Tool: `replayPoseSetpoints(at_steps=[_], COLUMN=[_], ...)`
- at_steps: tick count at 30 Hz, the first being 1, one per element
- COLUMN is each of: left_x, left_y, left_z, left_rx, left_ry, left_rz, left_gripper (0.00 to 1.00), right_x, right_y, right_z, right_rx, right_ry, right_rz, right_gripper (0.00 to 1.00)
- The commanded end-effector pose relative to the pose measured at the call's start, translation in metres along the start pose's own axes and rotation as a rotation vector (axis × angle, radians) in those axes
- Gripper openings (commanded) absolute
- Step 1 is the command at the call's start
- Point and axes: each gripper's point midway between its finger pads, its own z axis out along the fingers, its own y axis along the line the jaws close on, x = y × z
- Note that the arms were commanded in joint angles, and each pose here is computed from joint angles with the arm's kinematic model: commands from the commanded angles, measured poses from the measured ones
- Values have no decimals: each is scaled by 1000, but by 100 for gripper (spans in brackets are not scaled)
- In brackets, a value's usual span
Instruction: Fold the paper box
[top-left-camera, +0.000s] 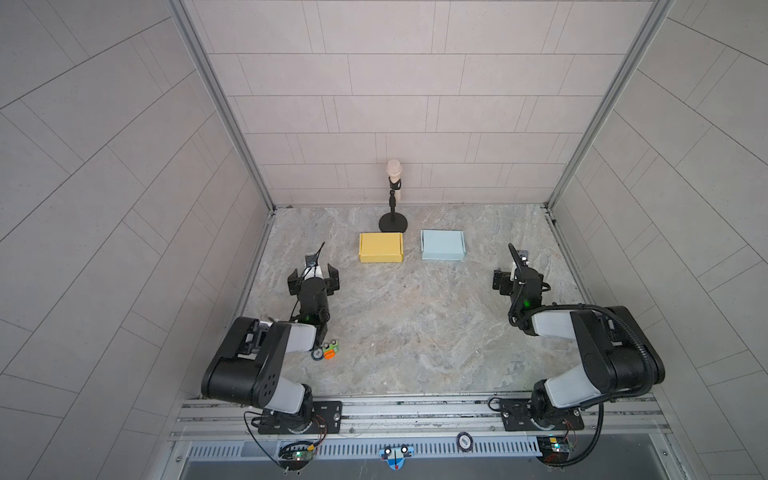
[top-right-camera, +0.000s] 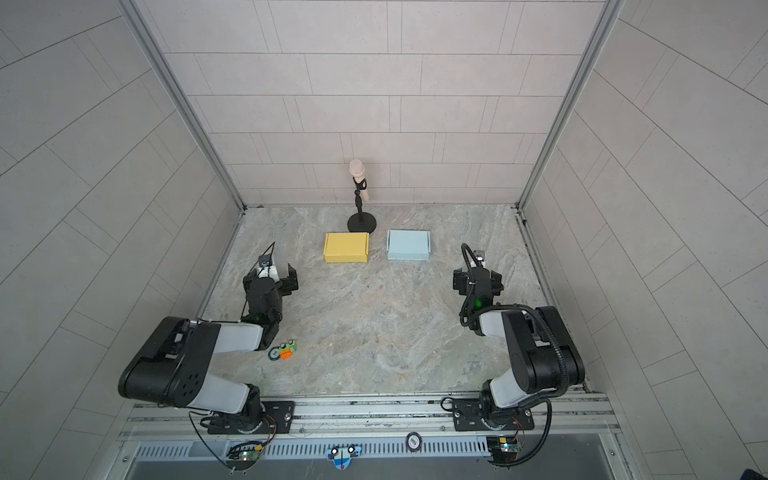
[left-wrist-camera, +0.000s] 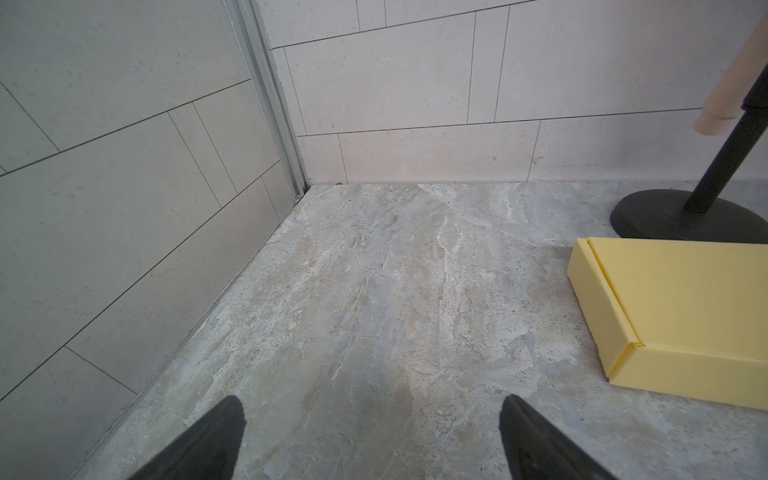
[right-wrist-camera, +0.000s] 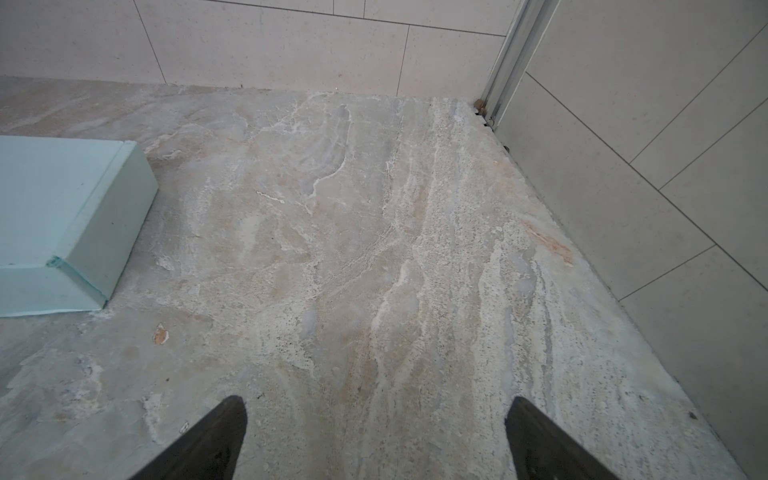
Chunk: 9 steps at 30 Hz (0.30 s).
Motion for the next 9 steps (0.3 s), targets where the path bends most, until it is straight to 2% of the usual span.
replayPoseSetpoints(at_steps=[1,9], left_x=[-8,-6], left_y=[-1,12], left_z=[4,7], left_rx=[2,-50], left_ry=[-15,1], left_rz=[-19,-59], left_gripper=[100,100], right_x=[-4,-5], right_y=[0,0], right_z=[1,1], right_rx=[11,10], right_ry=[-4,-5], right_rz=[-19,-18], right_gripper=[100,99])
